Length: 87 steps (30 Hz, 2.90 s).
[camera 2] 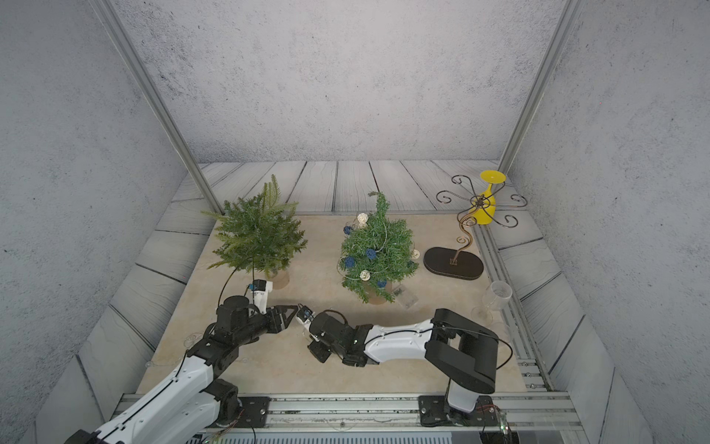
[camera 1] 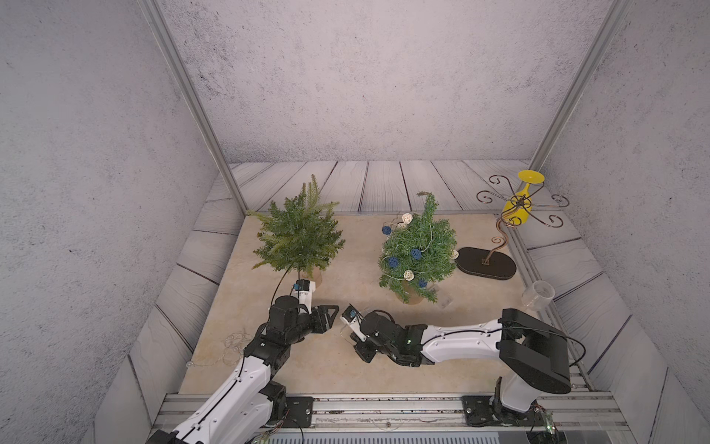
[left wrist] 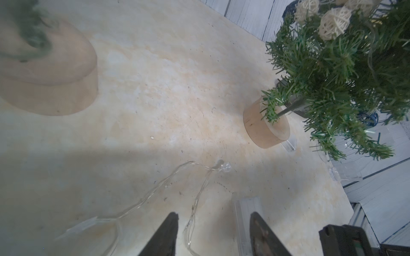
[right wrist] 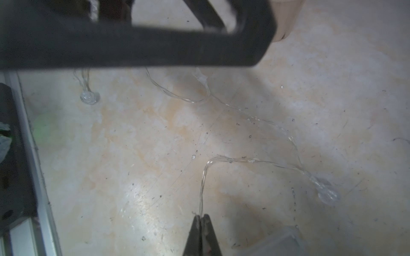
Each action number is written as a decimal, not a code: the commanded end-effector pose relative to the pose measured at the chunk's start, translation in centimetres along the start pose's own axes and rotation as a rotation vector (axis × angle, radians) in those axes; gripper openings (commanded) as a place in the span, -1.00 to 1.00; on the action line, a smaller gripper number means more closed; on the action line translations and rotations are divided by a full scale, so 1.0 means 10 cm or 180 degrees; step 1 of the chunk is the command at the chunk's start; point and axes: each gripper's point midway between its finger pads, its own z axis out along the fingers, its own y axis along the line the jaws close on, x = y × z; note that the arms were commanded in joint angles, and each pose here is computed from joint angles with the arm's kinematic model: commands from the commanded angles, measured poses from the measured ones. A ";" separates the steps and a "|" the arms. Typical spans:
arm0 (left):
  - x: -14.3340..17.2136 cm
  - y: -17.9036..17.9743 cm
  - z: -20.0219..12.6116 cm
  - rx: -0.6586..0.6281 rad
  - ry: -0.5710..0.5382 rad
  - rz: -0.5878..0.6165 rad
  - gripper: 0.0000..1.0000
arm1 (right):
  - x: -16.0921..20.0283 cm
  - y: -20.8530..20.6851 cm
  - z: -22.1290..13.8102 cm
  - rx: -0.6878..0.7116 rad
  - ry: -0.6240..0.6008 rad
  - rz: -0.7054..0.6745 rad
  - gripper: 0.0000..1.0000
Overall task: Wrap string light around the christmas tree
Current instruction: Pick up the light string from the center of the board.
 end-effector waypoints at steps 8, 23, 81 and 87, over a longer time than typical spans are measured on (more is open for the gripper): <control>0.12 0.24 0.14 -0.0435 0.0311 0.0089 0.01 | -0.23 -0.49 0.00 0.0605 -0.0089 0.0336 -0.46; 0.35 -0.15 0.63 -0.0151 0.0602 0.0786 0.09 | -0.03 -0.85 -0.11 0.0940 -0.0156 0.0665 -0.25; 0.01 -0.29 0.06 -0.0518 -0.0394 0.0626 -1.00 | -0.33 0.00 -0.07 -0.0378 -0.0552 0.0445 0.22; -0.11 -0.31 -0.16 -0.0508 -0.0619 0.0592 -1.00 | -0.61 0.02 0.13 -0.0322 -0.0799 0.0611 0.28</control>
